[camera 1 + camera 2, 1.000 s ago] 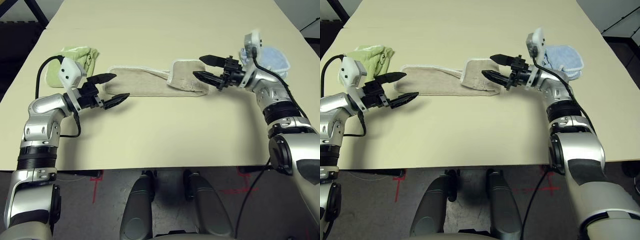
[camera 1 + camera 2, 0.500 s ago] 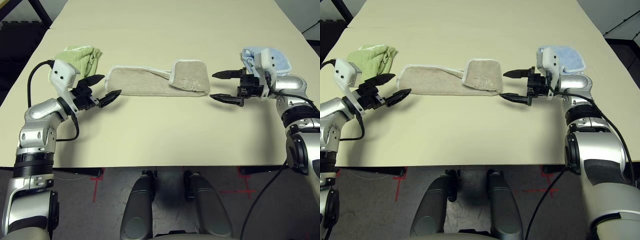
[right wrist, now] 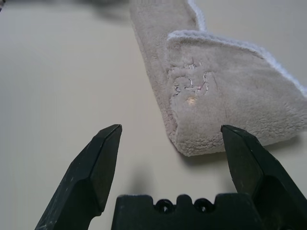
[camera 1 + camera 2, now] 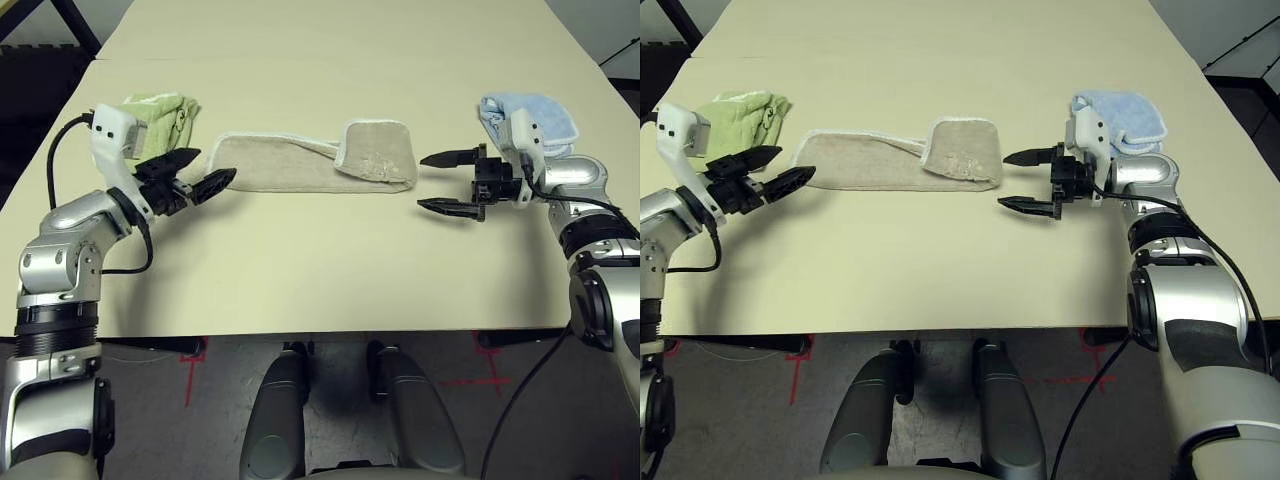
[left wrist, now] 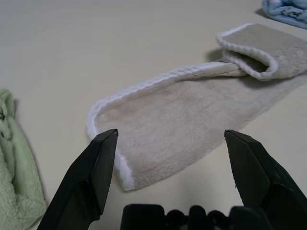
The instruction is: Fold the towel and set it aside.
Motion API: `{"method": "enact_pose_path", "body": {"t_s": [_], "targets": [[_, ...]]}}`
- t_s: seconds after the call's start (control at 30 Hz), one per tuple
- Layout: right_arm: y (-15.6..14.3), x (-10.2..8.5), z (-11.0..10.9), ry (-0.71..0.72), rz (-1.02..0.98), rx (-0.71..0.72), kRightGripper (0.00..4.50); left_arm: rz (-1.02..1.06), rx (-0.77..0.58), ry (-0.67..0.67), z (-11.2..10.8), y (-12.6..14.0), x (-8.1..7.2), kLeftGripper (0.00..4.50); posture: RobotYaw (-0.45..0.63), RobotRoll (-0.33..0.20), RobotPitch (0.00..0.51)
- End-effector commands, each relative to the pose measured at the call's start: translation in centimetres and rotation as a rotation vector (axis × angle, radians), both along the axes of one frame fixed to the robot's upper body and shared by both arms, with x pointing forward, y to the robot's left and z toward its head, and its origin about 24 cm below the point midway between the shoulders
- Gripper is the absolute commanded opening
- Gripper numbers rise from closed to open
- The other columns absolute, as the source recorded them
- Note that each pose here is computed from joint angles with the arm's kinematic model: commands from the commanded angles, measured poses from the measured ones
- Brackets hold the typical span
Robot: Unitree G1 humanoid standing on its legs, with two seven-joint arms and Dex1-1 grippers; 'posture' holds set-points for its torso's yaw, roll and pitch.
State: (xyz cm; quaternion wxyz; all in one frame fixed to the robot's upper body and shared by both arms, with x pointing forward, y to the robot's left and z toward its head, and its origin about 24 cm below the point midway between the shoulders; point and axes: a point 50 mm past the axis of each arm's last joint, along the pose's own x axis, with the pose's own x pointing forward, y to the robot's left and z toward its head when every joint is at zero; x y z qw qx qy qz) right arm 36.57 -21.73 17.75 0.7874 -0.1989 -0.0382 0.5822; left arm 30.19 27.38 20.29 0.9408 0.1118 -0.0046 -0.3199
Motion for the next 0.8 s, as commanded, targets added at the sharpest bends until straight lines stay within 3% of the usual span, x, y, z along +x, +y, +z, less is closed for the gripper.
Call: {"method": "enact_pose_path", "body": {"t_s": [0.03,0.13,0.23,0.43,0.5,0.57,0.6,0.8], "targets": [[-0.2,0.0,-0.2,0.031,-0.005,0.036,4.48,-0.069,0.06,0.019,-0.6,0.3,-0.8,4.5,0.06,0.0,0.184],[-0.1,0.0,0.0,0.027,-0.004,0.044,4.48,-0.035,0.067,0.075,-1.3,1.3,-0.8,4.5,0.05,0.0,0.184],[0.0,0.0,0.1,0.022,0.0,0.046,4.5,0.045,0.024,0.128,-1.4,2.5,-0.1,3.91,0.05,0.0,0.185],[0.1,0.1,0.4,0.015,0.003,0.051,4.5,0.137,-0.188,0.299,-1.4,3.3,0.3,1.59,0.05,0.0,0.187],[0.1,0.1,0.4,0.014,0.005,0.05,4.5,0.132,-0.236,0.357,-1.5,3.1,0.1,1.15,0.05,0.0,0.189],[0.2,0.1,0.4,0.013,0.005,0.05,4.5,0.143,-0.284,0.405,-1.7,2.9,0.1,1.3,0.05,0.0,0.189],[0.2,0.1,0.4,0.013,0.005,0.049,4.5,0.148,-0.307,0.427,-1.7,2.8,0.1,1.61,0.05,0.0,0.19],[0.3,0.2,0.3,0.015,0.005,0.047,4.5,0.202,-0.44,0.544,-2.0,2.3,0.5,3.89,0.05,0.0,0.193]]}}
